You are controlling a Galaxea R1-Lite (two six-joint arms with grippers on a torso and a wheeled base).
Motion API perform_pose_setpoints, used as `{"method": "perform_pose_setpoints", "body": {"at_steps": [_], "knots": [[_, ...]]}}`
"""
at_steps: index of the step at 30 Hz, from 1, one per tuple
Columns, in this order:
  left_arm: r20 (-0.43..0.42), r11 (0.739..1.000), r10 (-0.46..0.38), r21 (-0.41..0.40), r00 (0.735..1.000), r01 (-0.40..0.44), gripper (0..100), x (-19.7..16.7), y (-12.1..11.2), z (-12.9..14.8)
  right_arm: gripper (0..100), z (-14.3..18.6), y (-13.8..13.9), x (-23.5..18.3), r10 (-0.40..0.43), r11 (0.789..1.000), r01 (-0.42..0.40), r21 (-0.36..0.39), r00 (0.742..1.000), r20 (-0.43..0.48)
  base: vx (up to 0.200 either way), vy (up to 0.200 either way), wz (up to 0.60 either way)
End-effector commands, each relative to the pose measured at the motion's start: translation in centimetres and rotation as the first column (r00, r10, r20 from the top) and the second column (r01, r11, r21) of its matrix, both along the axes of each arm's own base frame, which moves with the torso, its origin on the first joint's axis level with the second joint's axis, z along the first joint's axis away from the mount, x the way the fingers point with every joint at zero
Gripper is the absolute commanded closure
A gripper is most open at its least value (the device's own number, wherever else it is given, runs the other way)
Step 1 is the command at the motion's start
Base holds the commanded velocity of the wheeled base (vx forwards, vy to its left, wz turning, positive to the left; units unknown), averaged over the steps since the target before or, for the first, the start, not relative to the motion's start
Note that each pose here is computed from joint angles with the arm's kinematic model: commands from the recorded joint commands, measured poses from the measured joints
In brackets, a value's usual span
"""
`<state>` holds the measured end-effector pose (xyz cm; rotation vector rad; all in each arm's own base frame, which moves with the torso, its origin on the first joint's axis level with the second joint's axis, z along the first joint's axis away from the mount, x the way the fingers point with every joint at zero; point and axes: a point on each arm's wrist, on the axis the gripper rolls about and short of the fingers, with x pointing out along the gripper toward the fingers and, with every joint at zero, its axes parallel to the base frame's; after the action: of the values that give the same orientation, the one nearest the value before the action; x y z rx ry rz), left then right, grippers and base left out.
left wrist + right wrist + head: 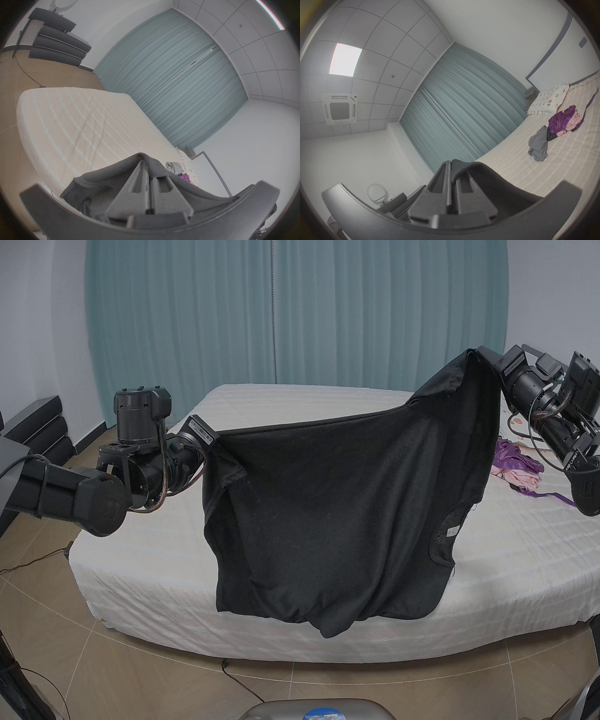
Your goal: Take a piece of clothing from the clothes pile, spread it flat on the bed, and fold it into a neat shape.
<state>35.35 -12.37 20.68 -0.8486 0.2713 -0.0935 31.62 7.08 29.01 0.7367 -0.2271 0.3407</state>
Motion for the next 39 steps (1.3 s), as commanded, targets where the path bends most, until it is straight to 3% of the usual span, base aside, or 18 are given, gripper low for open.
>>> {"method": "perform_pose_setpoints", "body": {"at_steps": [1, 12, 23, 39], "knots": [[-0.017, 1.0, 0.006, 0.005, 1.0, -0.006, 100, 1.2, -0.2, -0.9, 100, -1.3, 0.3, 1.2, 0.001, 1.0, -0.001, -0.009, 0.999, -0.037, 0.2, 0.0, 0.0], [-0.027, 1.0, 0.03, 0.01, 0.999, -0.03, 100, 3.8, 0.1, -2.2, 100, -2.6, 0.8, 3.4, 0.001, 1.0, -0.002, -0.014, 0.998, -0.064, 0.2, 0.0, 0.0], [-0.07, 1.0, 0.005, 0.017, 0.998, -0.004, 100, 6.4, -0.7, -5.2, 100, -6.3, 1.3, 6.3, -0.006, 1.0, 0.002, -0.03, 0.993, -0.12, 0.2, 0.0, 0.0], [-0.168, 0.998, 0.029, 0.054, 0.985, -0.02, 100, 9.2, -1.3, -11.0, 100, -12.4, 2.4, 10.1, -0.074, 0.995, 0.057, -0.085, 0.975, -0.211, 0.013, 0.0, 0.0]]}}
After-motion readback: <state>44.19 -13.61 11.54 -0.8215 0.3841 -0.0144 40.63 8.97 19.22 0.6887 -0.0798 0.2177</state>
